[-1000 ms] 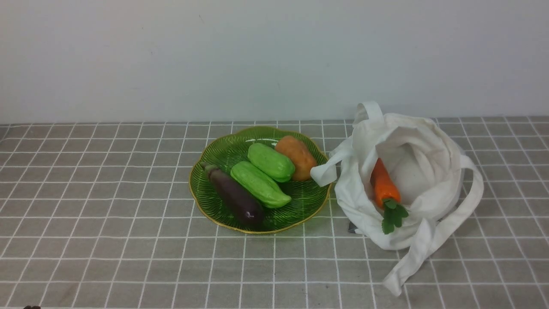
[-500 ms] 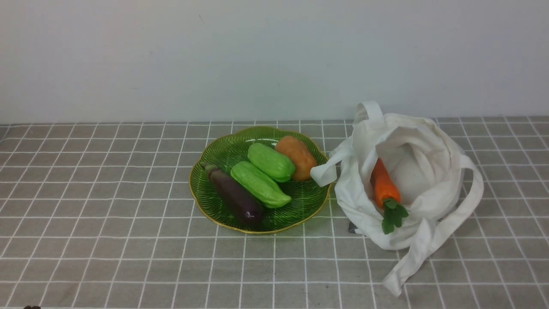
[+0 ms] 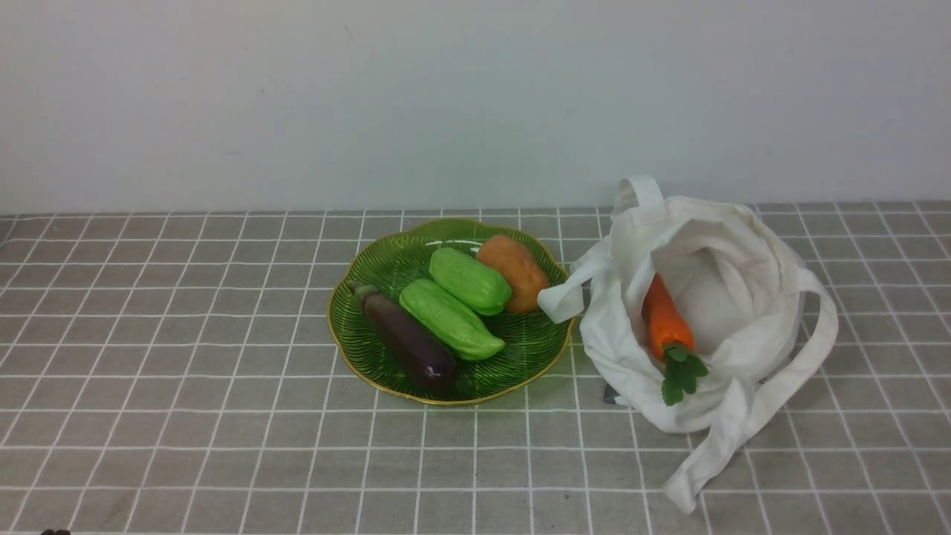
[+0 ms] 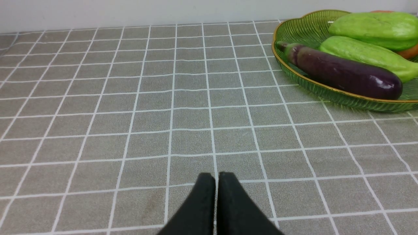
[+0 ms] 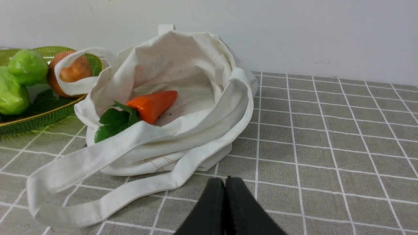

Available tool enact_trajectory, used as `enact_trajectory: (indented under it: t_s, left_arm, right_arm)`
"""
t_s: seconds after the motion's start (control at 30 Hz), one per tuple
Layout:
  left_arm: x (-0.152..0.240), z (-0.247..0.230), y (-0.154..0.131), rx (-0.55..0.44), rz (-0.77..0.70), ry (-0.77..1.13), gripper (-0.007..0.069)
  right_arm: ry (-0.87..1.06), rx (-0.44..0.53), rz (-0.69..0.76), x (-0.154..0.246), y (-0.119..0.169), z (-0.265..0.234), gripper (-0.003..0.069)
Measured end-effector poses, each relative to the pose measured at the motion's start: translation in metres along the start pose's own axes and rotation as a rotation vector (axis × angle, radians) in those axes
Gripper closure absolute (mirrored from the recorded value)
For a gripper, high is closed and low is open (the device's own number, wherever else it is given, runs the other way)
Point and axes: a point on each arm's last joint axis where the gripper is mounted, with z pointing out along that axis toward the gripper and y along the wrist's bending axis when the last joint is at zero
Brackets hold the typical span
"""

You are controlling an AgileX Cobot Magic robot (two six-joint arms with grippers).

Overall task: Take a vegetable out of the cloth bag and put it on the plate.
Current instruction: Use the right arm to grab a carrot from the bag

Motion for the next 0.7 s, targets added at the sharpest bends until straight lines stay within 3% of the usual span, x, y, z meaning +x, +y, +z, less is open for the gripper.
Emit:
enact_trajectory:
  t_s: [0.07, 0.23, 0.33, 0.43, 0.57, 0.7]
  left_arm:
    - [0.0, 0.0, 0.0, 0.0, 0.0, 0.0, 0.063]
    - [0.0, 0.0, 0.0, 0.0, 0.0, 0.0, 0.063]
    - [0.0, 0.0, 0.0, 0.0, 0.0, 0.0, 0.063]
    - [0.0, 0.0, 0.0, 0.0, 0.0, 0.0, 0.063]
    - [0.0, 0.0, 0.0, 0.0, 0.0, 0.0, 0.063]
    - [0.0, 0.0, 0.0, 0.0, 0.0, 0.0, 0.063]
  right_arm:
    - [-0.008, -0.005, 0.029, 0.0, 0.0, 0.0, 0.0673]
    - [-0.117, -0.071, 0.45, -0.01, 0.004, 0.0, 0.0673]
    - [-0.177, -0.128, 0.86, -0.017, 0.004, -0.001, 0.0673]
    - [-0.19, -0.154, 1.049, -0.019, 0.003, -0.002, 0.0673]
    - [-0.211, -0.164, 1.156, -0.021, 0.002, -0.002, 0.0673]
    - [-0.253, -0.174, 1.043, -0.035, 0.002, -0.008, 0.0673]
